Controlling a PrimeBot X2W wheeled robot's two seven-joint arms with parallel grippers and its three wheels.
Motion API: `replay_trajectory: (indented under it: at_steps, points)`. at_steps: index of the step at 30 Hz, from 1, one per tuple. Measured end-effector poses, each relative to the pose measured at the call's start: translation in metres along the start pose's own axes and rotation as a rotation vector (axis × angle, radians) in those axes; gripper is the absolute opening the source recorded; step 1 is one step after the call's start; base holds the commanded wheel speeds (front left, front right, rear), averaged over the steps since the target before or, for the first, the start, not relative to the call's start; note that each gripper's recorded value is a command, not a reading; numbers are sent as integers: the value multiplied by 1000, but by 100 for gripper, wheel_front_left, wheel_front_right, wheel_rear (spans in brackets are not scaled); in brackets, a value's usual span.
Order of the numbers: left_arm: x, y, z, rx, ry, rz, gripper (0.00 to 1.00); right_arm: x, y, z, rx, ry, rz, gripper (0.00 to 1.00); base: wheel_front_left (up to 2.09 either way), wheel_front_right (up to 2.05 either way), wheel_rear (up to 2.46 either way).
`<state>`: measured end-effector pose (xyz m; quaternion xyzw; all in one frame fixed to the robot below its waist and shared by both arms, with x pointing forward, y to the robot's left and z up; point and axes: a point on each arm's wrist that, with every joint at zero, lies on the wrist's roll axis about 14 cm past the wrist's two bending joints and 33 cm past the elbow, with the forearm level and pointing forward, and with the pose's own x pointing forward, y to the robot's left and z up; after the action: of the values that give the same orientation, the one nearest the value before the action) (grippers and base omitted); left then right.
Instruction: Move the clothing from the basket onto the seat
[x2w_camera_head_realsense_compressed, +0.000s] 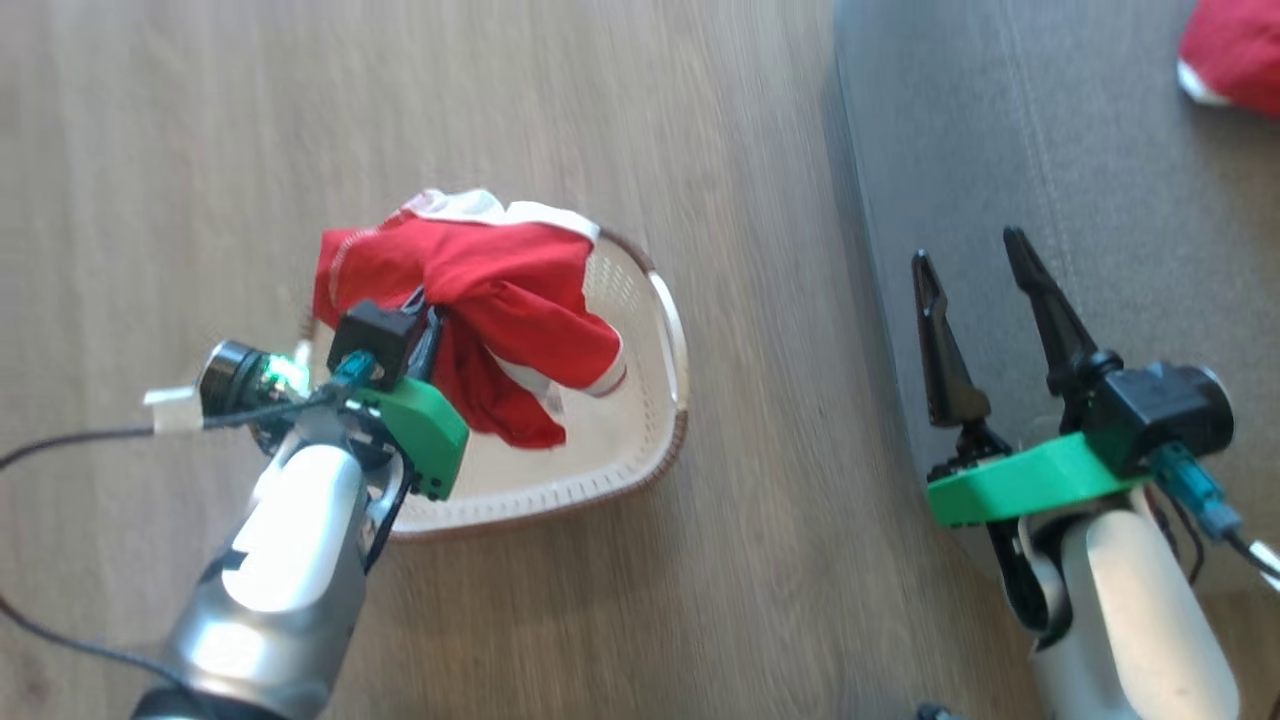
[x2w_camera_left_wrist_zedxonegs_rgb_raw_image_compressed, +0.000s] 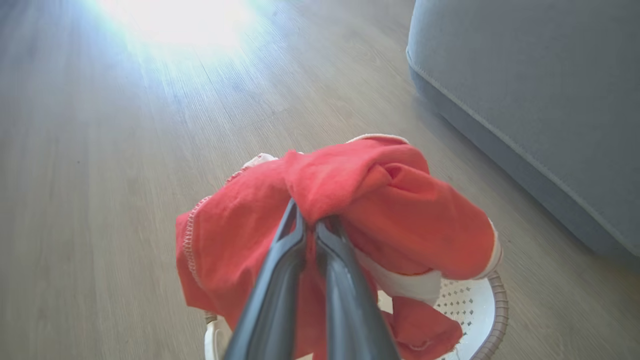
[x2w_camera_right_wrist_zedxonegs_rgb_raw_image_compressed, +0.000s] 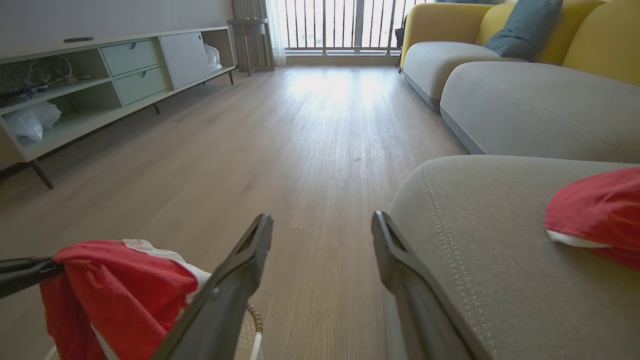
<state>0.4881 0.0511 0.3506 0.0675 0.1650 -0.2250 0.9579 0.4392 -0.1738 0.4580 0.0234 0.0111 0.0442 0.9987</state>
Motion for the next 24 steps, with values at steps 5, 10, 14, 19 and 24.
replay_trajectory:
  at_steps: [5, 10, 14, 19, 24]
  points:
    - [-33, 11, 53, -21, -154, 71, 0, -14, 12, 18, 10, -39, 26, 100, 0, 0, 0]
    - [-68, 12, 95, -47, -290, 119, 0, -25, 22, 36, 15, -80, 49, 100, 0, 0, 0]
    - [-97, 15, 122, -63, -384, 158, 0, -38, 32, 41, 12, -91, 72, 100, 0, 0, 0]
    - [-132, 23, 160, -83, -521, 212, 0, -47, 39, 54, 9, -124, 92, 100, 0, 0, 0]
    - [-166, 27, 195, -72, -650, 240, 0, -59, 49, 56, 10, -130, 118, 100, 0, 0, 0]
